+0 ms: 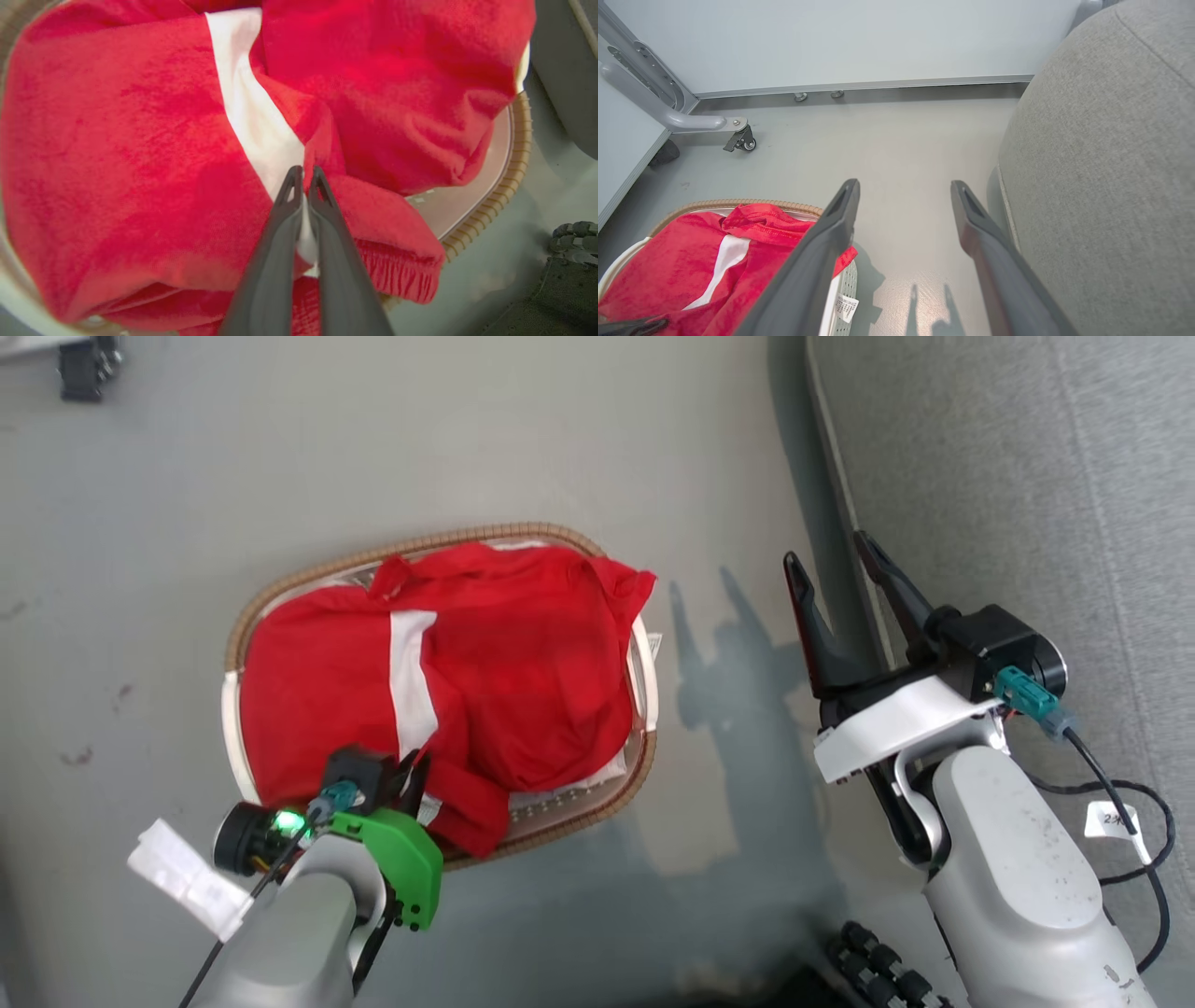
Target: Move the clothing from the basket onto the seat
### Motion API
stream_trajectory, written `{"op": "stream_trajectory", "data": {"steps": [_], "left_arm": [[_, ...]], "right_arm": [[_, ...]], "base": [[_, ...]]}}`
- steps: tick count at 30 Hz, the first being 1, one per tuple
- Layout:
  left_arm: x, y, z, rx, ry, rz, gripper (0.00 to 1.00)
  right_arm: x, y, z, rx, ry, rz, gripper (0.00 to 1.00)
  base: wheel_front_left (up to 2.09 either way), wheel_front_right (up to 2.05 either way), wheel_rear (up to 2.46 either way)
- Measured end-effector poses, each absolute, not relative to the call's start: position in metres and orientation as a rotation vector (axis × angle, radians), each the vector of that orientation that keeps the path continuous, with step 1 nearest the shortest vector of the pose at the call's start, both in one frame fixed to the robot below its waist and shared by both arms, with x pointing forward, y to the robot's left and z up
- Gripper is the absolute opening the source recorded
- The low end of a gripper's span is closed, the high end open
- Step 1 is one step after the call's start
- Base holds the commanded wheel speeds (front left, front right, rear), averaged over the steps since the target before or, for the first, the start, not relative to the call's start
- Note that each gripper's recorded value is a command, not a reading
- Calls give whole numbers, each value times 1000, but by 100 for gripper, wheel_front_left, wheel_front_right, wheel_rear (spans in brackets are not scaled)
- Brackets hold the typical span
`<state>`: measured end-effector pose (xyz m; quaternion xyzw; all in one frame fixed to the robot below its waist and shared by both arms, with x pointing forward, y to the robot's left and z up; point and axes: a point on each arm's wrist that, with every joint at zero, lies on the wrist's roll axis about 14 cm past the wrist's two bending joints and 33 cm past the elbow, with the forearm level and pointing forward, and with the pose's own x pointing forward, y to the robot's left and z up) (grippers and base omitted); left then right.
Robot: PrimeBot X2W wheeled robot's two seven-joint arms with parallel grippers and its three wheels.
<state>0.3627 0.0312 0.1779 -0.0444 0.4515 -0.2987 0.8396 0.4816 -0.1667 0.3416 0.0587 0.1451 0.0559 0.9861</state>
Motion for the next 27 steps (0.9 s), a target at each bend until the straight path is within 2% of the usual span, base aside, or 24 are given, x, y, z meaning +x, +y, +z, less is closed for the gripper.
{"op": "stream_trajectory", "data": {"steps": [9, 27], "left_arm": [[380, 36, 237, -147, 779, -539, 0], [421, 51, 442, -224, 136, -418, 0]], "right_arm": [[462, -171, 377, 123, 242, 90, 100], [408, -154, 436, 149, 142, 123, 100]], "base": [[0, 0, 0], [0, 0, 0]]}}
